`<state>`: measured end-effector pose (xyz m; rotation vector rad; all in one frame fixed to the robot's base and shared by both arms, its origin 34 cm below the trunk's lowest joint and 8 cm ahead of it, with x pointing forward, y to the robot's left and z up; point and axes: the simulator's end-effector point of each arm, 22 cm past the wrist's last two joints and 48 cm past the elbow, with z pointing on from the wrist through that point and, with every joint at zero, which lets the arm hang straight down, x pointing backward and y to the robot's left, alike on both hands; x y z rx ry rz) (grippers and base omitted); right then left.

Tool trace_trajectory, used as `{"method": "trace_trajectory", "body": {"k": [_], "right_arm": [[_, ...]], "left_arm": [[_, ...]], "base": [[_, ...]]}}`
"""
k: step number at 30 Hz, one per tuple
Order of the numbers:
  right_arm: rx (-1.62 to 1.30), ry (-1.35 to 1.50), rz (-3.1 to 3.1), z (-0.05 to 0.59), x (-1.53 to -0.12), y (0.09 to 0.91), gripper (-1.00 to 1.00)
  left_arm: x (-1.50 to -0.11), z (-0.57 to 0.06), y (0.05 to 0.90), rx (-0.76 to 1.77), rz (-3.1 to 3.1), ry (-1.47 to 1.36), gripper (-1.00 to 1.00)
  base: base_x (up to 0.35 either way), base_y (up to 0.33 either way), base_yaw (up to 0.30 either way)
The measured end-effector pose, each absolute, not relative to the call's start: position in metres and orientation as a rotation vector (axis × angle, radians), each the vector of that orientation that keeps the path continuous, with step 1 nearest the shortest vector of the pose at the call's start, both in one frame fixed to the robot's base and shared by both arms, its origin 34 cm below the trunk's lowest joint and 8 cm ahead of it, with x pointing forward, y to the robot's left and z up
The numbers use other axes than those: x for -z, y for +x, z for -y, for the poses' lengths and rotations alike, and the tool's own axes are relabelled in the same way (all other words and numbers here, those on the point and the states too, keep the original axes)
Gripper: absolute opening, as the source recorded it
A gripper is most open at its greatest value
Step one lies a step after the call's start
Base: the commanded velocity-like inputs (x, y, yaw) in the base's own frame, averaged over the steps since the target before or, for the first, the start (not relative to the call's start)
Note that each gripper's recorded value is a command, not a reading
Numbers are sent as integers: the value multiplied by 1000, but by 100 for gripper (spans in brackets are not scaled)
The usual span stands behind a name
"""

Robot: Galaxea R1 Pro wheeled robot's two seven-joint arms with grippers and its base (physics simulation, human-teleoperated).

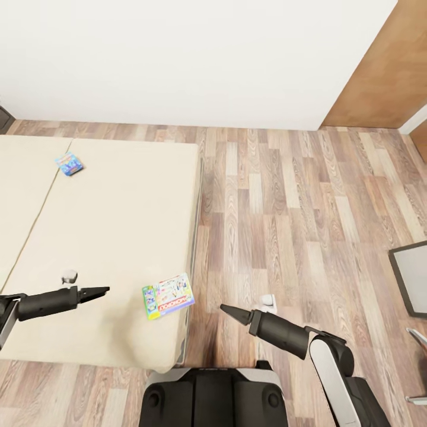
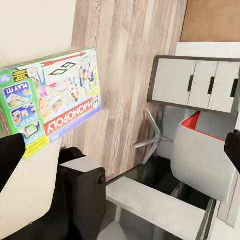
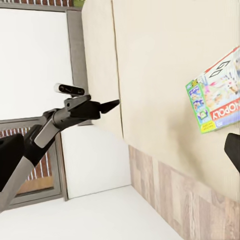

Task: Put all the toys in the child's room - the three board games (two on the bed and one on the table), the two jigsaw puzzles on the table, and the tennis ball on the table - inside the toy box on the table in the child's room.

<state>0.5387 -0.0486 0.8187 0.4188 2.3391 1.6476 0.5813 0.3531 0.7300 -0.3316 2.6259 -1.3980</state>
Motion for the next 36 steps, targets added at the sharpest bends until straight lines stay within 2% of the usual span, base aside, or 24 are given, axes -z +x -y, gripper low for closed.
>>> {"method": "trace_trajectory", "body": {"k": [36], "right_arm": [[-1586,388,-2306,67,-838,554,100]], "left_arm": [[-750,-348,598,1357,-2593,-291,100]], "base": [[0,0,0]]}}
